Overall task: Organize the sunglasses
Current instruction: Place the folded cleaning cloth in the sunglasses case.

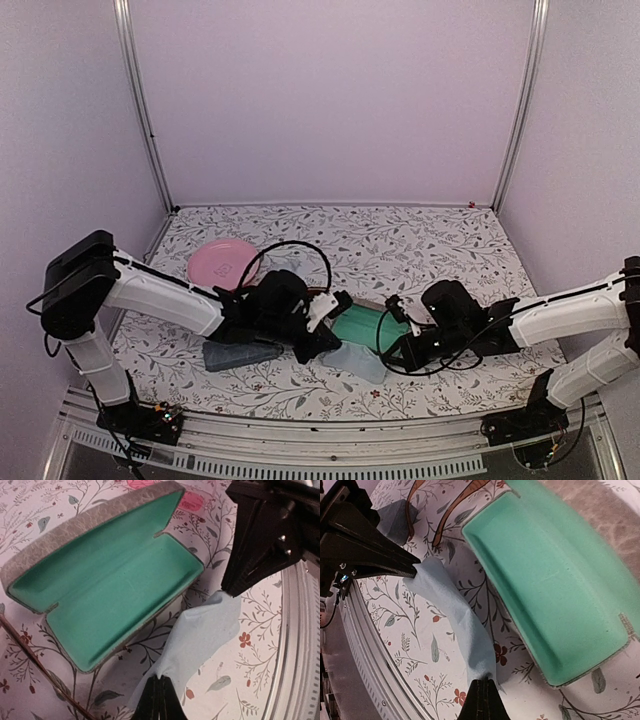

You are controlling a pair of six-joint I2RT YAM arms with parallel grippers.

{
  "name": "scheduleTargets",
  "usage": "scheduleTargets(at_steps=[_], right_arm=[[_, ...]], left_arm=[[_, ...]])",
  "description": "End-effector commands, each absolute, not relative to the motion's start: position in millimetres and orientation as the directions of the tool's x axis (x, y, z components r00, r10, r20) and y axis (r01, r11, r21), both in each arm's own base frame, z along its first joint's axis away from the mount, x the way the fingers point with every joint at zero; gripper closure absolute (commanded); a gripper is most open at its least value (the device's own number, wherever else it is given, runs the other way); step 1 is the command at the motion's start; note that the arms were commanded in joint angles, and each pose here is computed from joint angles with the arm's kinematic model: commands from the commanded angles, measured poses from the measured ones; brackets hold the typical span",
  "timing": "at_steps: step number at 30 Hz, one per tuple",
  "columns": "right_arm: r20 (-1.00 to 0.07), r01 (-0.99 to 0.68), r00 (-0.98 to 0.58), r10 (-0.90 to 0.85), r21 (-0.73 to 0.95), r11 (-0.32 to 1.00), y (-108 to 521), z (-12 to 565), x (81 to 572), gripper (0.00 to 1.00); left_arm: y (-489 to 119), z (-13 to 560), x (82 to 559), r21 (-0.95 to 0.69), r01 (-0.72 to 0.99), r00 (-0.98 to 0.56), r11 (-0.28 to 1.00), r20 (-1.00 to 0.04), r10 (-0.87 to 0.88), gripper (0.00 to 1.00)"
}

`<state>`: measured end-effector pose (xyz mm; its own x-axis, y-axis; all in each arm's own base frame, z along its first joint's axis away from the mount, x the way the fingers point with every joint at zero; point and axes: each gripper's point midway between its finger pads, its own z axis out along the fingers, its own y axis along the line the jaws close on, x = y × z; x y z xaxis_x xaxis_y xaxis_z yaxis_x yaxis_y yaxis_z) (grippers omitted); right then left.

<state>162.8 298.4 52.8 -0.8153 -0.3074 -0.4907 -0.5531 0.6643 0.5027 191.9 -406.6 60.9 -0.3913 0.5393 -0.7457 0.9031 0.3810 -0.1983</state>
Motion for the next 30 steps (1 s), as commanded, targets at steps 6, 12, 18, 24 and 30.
scheduleTargets(at_steps=[6, 12, 18, 24, 30], right_arm=[[-0.556, -0.505, -0.796, -0.239, 0.393, 0.769, 280, 62, 203, 1.0], [-0.575, -0.514, -0.775, -0.261, 0.333, 0.791, 281, 61, 218, 1.0], [-0.597, -0.498, -0.763, -0.249, 0.298, 0.814, 279, 63, 228, 1.0], [-0.613, -0.488, -0.754, -0.237, 0.281, 0.826, 277, 68, 233, 1.0], [-0.627, -0.482, -0.746, -0.224, 0.275, 0.832, 275, 73, 235, 1.0]], left_arm=[[-415, 53, 238, -0.106, 0.903, -0.351, 0.417, -0.74, 0.573, 1.0], [-417, 54, 257, -0.079, 0.889, -0.352, 0.452, -0.748, 0.562, 1.0], [-419, 53, 266, -0.063, 0.879, -0.353, 0.473, -0.752, 0.557, 1.0], [-421, 58, 270, -0.054, 0.874, -0.347, 0.482, -0.765, 0.543, 1.0], [-425, 64, 273, -0.053, 0.873, -0.341, 0.485, -0.776, 0.53, 1.0]])
